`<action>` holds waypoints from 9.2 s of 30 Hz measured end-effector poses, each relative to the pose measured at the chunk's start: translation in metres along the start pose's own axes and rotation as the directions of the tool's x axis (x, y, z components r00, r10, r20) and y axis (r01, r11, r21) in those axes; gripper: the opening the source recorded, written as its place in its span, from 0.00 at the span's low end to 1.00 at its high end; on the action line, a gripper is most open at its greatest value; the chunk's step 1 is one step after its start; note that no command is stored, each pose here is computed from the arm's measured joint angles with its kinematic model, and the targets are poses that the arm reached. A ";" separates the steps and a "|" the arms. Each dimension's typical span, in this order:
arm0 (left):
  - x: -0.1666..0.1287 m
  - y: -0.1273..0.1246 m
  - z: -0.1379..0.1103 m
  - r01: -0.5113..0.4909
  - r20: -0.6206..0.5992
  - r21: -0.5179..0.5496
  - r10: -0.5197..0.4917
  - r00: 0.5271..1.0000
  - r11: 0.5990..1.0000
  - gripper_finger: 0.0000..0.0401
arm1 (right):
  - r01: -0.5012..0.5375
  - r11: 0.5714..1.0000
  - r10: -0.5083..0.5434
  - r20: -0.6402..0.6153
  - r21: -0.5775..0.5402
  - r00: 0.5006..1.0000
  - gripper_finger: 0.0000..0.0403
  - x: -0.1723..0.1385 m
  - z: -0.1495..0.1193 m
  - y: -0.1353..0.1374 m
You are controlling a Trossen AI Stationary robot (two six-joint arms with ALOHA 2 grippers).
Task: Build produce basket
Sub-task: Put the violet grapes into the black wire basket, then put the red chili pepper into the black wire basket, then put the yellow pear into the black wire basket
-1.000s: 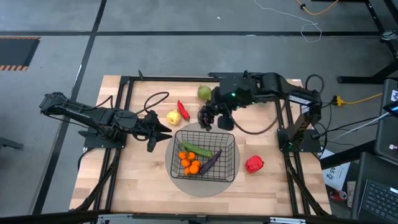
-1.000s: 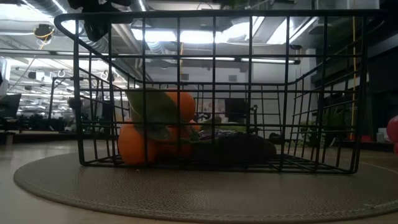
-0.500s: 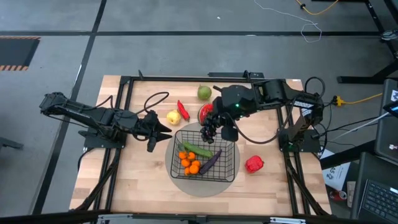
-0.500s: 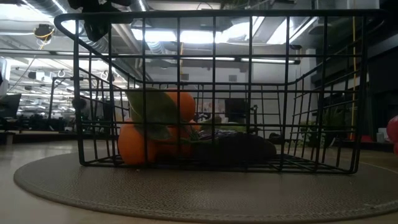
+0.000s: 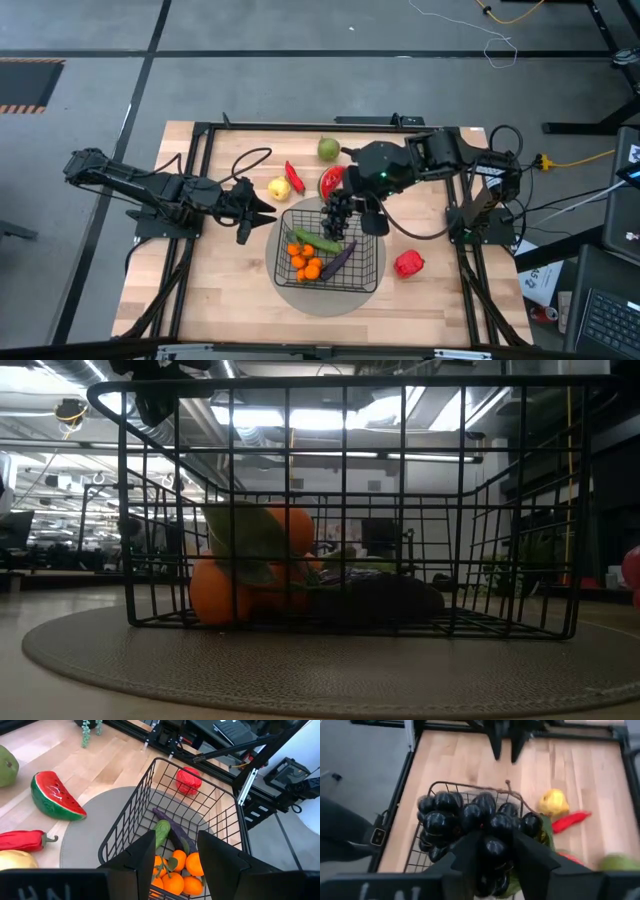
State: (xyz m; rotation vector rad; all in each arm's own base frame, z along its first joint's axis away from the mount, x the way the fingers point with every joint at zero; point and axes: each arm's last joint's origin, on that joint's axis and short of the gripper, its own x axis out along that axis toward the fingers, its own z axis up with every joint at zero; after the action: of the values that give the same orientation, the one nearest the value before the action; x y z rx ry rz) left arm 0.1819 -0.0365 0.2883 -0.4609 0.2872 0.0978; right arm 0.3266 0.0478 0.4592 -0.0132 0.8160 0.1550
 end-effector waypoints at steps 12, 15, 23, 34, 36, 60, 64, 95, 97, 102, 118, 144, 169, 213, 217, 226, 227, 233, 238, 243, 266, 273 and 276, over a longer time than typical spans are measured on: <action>0.000 0.001 0.000 -0.021 0.012 0.000 0.021 1.000 1.000 0.35 | -0.003 0.995 0.010 0.062 -0.103 0.998 0.48 0.000 0.006 0.004; 0.000 0.001 0.000 -0.022 0.013 0.000 0.022 1.000 1.000 0.35 | 0.004 0.995 0.003 0.064 -0.103 0.998 0.49 0.000 0.006 0.004; 0.000 0.001 0.000 -0.024 0.014 0.000 0.024 1.000 1.000 0.35 | 0.188 0.978 -0.182 0.070 -0.092 0.981 0.49 -0.001 0.006 -0.002; 0.000 0.002 0.001 -0.071 0.043 -0.003 0.072 0.997 0.997 0.35 | 0.695 0.716 -0.693 0.062 -0.064 0.719 0.49 -0.008 0.006 -0.025; 0.000 0.002 0.001 -0.071 0.043 -0.003 0.071 0.997 0.997 0.35 | 0.723 0.691 -0.721 0.051 -0.025 0.691 0.49 -0.009 0.006 -0.032; -0.008 0.001 -0.005 -0.023 -0.041 -0.040 0.021 0.999 0.999 0.35 | 0.531 0.801 -0.533 -0.074 0.279 0.843 0.49 0.127 0.013 -0.110; -0.014 -0.003 -0.005 0.017 -0.047 -0.038 -0.019 0.999 0.999 0.35 | 0.497 0.832 -0.470 -0.165 0.246 0.867 0.49 0.172 0.001 -0.121; -0.046 0.001 0.001 0.064 0.007 -0.013 -0.064 0.998 0.998 0.34 | 0.460 0.702 -0.340 -0.311 0.543 0.887 0.49 0.310 -0.063 -0.190; -0.046 0.001 0.000 0.064 0.007 -0.013 -0.064 0.998 0.998 0.34 | 0.463 0.697 -0.337 -0.319 0.548 0.886 0.49 0.316 -0.067 -0.191; -0.046 0.001 0.000 0.064 0.007 -0.012 -0.064 0.998 0.998 0.34 | 0.501 0.674 -0.361 -0.349 0.544 0.865 0.49 0.327 -0.076 -0.193; -0.046 0.001 -0.001 0.070 -0.015 -0.010 -0.071 0.997 0.997 0.34 | 0.480 0.675 -0.286 -0.401 0.560 0.870 0.48 0.347 -0.092 -0.192; -0.046 0.002 -0.002 0.059 -0.017 -0.009 -0.059 0.998 0.998 0.34 | 0.322 0.825 -0.241 -0.227 0.465 0.944 0.20 0.218 -0.015 -0.153; -0.046 0.004 -0.003 0.015 -0.021 0.005 -0.015 1.000 1.000 0.34 | -0.049 0.963 0.085 -0.127 0.265 0.988 0.26 0.065 0.007 -0.013; -0.046 0.005 -0.005 0.007 -0.035 0.011 -0.006 0.999 1.000 0.34 | -0.008 0.934 0.068 -0.154 0.356 0.986 0.55 0.070 0.004 0.023; -0.046 0.005 -0.005 0.007 -0.036 0.011 -0.006 0.999 1.000 0.34 | -0.008 0.934 0.068 -0.154 0.356 0.986 0.55 0.070 0.004 0.023; -0.046 0.005 -0.005 0.003 -0.042 0.013 -0.003 0.999 1.000 0.34 | -0.007 0.934 0.066 -0.154 0.356 0.986 0.55 0.070 0.004 0.023; -0.046 0.005 -0.005 0.003 -0.041 0.013 -0.002 0.999 1.000 0.34 | -0.007 0.934 0.066 -0.154 0.356 0.986 0.55 0.070 0.004 0.023; -0.046 0.006 -0.006 -0.001 -0.048 0.016 0.002 0.999 1.000 0.34 | -0.007 0.934 0.066 -0.154 0.356 0.986 0.55 0.070 0.004 0.023; -0.047 0.010 -0.010 -0.068 -0.067 0.030 0.070 0.995 0.997 0.34 | -0.007 0.934 0.066 -0.154 0.356 0.986 0.55 0.070 0.004 0.023; -0.046 0.015 -0.014 -0.163 -0.076 0.041 0.166 0.983 0.986 0.34 | -0.007 0.935 0.066 -0.153 0.354 0.986 0.55 0.070 0.004 0.023; 0.005 0.017 -0.049 -0.335 -0.367 0.032 0.323 0.872 0.942 0.34 | -0.030 0.946 0.055 -0.068 0.323 0.996 0.55 0.071 0.013 0.013; 0.026 0.029 -0.058 -0.402 -0.451 0.059 0.384 0.806 0.914 0.34 | -0.031 0.946 0.056 -0.069 0.323 0.996 0.55 0.071 0.013 0.013; 0.034 0.033 -0.061 -0.416 -0.473 0.079 0.401 0.784 0.906 0.34 | -0.031 0.946 0.057 -0.070 0.323 0.996 0.55 0.071 0.013 0.013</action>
State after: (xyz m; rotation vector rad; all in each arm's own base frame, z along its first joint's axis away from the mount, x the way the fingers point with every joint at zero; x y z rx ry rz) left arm 0.1943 -0.0332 0.2120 -0.4415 0.8819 0.4190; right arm 0.3820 0.0711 0.4173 0.3094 0.9127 0.0620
